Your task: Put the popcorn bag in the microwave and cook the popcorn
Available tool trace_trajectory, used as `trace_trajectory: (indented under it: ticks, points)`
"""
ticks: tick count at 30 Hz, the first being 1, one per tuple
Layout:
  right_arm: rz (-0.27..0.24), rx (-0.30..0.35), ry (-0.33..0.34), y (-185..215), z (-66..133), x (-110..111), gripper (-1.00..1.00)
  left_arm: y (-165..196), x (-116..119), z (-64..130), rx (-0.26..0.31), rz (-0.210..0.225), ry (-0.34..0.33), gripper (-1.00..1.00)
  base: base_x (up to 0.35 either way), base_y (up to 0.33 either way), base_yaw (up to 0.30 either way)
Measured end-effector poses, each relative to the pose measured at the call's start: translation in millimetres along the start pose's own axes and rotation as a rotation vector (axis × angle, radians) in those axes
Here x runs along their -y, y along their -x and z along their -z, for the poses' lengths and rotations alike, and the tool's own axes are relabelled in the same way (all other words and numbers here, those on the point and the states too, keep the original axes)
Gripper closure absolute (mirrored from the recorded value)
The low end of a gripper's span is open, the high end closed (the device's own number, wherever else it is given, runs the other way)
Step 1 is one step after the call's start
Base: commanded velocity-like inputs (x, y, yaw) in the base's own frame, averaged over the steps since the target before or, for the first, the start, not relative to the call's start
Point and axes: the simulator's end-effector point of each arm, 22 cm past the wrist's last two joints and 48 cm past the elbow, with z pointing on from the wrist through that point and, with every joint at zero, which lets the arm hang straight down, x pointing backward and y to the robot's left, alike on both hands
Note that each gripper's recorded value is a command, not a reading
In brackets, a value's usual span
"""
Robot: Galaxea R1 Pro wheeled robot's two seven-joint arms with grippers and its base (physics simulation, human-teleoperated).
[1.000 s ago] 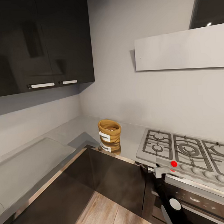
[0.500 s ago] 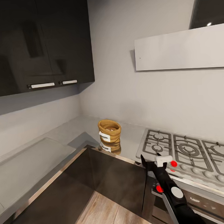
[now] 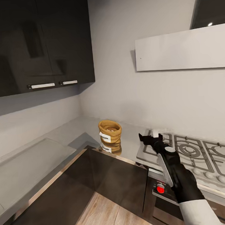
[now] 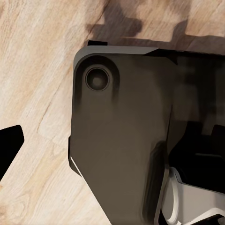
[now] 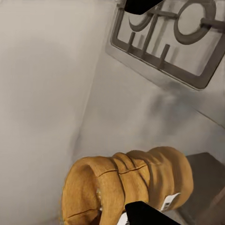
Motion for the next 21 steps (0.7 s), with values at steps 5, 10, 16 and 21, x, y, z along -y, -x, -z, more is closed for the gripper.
trace_trajectory:
  ticks: [5,10,16,21]
  points:
    - [0.003,-0.165,-0.005,21,-14.5,3,-1.0,0,0,0.0,0.0,0.0,0.0,-1.0,0.0,0.0,0.0]
    - [0.004,-0.24,-0.005,22,-17.1,3,-1.0,0,0,0.0,0.0,0.0,-0.001,-1.0,0.0,0.0,0.0]
    - [-0.01,-0.241,-0.013,25,-15.9,9,-1.0,0,1,0.0,0.0,0.0,-0.002,-1.0,0.0,0.0,0.017]
    - [-0.068,-0.24,-0.045,24,-14.9,31,-1.0,0,0,0.0,0.0,0.0,-0.001,-1.0,0.0,0.0,0.214]
